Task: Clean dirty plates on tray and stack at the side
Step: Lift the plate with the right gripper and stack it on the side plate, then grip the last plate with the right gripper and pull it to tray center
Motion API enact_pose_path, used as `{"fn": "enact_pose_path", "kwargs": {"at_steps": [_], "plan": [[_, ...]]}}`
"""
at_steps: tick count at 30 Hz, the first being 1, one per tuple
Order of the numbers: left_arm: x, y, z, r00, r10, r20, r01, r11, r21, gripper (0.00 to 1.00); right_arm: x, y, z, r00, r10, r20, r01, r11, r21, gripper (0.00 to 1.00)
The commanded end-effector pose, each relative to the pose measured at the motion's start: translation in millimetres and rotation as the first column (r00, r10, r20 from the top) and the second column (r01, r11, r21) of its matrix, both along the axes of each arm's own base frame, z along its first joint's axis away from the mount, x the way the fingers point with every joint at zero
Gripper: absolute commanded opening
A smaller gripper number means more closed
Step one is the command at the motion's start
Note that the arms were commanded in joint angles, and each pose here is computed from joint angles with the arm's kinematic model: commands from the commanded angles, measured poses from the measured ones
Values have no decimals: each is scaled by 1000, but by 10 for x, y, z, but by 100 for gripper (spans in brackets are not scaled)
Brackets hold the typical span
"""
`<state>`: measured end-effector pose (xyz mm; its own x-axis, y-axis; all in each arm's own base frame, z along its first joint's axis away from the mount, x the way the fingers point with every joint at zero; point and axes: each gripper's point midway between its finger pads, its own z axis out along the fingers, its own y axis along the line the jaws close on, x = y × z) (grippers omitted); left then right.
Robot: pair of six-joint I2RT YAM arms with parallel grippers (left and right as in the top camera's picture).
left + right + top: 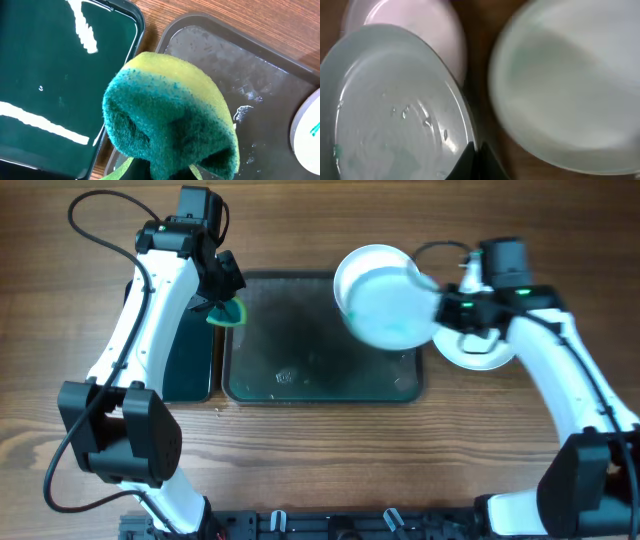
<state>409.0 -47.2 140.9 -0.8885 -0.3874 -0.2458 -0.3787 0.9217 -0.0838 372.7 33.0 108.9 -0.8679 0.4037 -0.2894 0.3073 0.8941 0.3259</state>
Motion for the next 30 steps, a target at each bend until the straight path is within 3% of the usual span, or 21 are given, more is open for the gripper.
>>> {"fn": "enact_pose_path", "kwargs": {"at_steps": [1,4,9,11,12,14,16,20,22,24,28,30], "plan": [[7,-29,11,1000,10,3,-10,1000,-10,4,-152,-937,-31,966,-259,-23,253,957,-142,4],[5,-28,11,1000,10,3,-10,1000,-10,4,-350,-1416,-189,918,-394,-32,374,892,-255,4],[5,-29,11,1000,10,3,-10,1000,-10,4,-342,-1473,-437,914,-405,-7,387,878,-280,4],[5,-28,10,1000,10,3,-10,1000,-9,4,-345,-1435,-509,921,-387,-32,365,891,-271,32],[5,-29,11,1000,10,3,-10,1000,-10,4,-345,-1370,-519,937,-347,-45,326,912,-251,64],[6,-29,11,1000,10,3,-10,1000,-10,4,-287,-1164,-407,965,-257,-58,244,954,-172,72],[6,-29,11,1000,10,3,-10,1000,-10,4,-135,-910,-192,990,-141,-27,138,987,-78,71],[6,-29,11,1000,10,3,-10,1000,-10,4,262,-173,122,991,55,118,-61,997,49,59],[6,-29,10,1000,10,3,-10,1000,-10,4,323,191,-2,993,74,95,-82,993,88,51],[6,-29,10,1000,10,3,-10,1000,-10,4,355,489,-258,1000,15,22,-17,992,122,52],[2,-28,10,1000,10,1,-10,1000,-9,4,352,793,-735,996,-36,-78,44,993,110,27],[-14,-26,5,1000,10,-5,-10,1000,-8,4,364,857,-917,994,-50,-101,60,993,102,25]]}}
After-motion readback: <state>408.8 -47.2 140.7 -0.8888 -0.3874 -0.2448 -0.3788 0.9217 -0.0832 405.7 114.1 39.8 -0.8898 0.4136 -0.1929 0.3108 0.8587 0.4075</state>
